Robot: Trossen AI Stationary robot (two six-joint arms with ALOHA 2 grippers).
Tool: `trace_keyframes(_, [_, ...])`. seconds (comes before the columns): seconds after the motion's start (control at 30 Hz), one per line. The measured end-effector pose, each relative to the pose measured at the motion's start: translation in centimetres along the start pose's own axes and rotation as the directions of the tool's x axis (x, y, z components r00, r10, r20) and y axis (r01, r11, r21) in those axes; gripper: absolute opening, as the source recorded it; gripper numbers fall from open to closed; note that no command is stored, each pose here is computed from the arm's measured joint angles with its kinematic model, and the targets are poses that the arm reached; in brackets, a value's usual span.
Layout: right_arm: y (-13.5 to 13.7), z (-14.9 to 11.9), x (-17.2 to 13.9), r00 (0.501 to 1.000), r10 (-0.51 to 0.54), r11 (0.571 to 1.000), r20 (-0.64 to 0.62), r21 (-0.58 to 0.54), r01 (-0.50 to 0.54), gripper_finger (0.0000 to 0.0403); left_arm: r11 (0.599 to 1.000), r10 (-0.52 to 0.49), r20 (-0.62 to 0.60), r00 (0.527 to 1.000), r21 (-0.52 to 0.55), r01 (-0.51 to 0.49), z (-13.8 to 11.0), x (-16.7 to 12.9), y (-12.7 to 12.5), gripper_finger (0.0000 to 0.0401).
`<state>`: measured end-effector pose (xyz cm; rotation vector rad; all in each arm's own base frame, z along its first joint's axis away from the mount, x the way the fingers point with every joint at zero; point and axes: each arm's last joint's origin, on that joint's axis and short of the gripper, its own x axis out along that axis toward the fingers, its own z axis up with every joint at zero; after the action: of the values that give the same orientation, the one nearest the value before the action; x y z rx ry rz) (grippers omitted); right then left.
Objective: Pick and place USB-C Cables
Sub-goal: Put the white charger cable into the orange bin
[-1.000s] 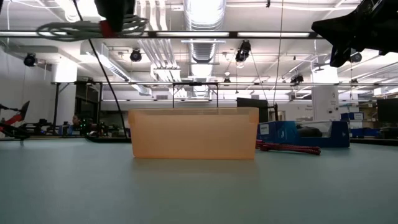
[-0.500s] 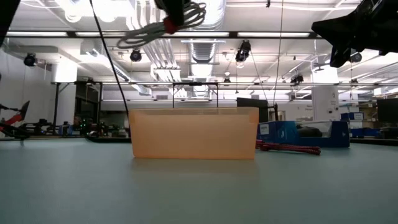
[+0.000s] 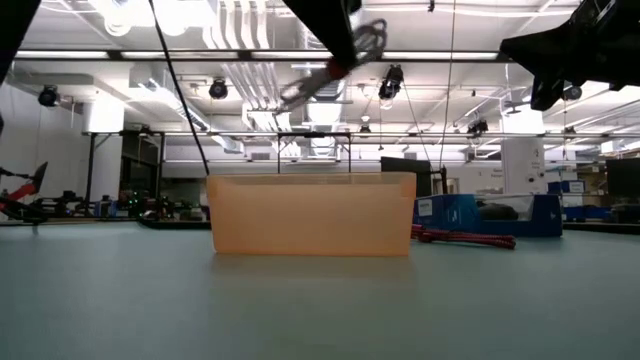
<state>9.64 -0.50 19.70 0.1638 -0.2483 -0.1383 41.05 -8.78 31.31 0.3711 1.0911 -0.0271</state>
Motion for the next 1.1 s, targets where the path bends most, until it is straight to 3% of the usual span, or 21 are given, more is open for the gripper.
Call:
trace_keyframes(0.67, [-0.1,-0.4,0.0,0.999,-0.007,1.000,-0.046,0.003,0.007,0.0009,0.998,0.018,-0.050,0.999,-0.051,-0.020,-2.7,6.3,1.1,0.0010])
trace_keyframes(1.1, [-0.1,-0.4,0.0,0.999,-0.007,1.000,-0.045,0.002,0.007,0.0009,0.995,0.011,-0.107,0.994,-0.102,-0.022,-4.4,8.4,0.9,0.0010])
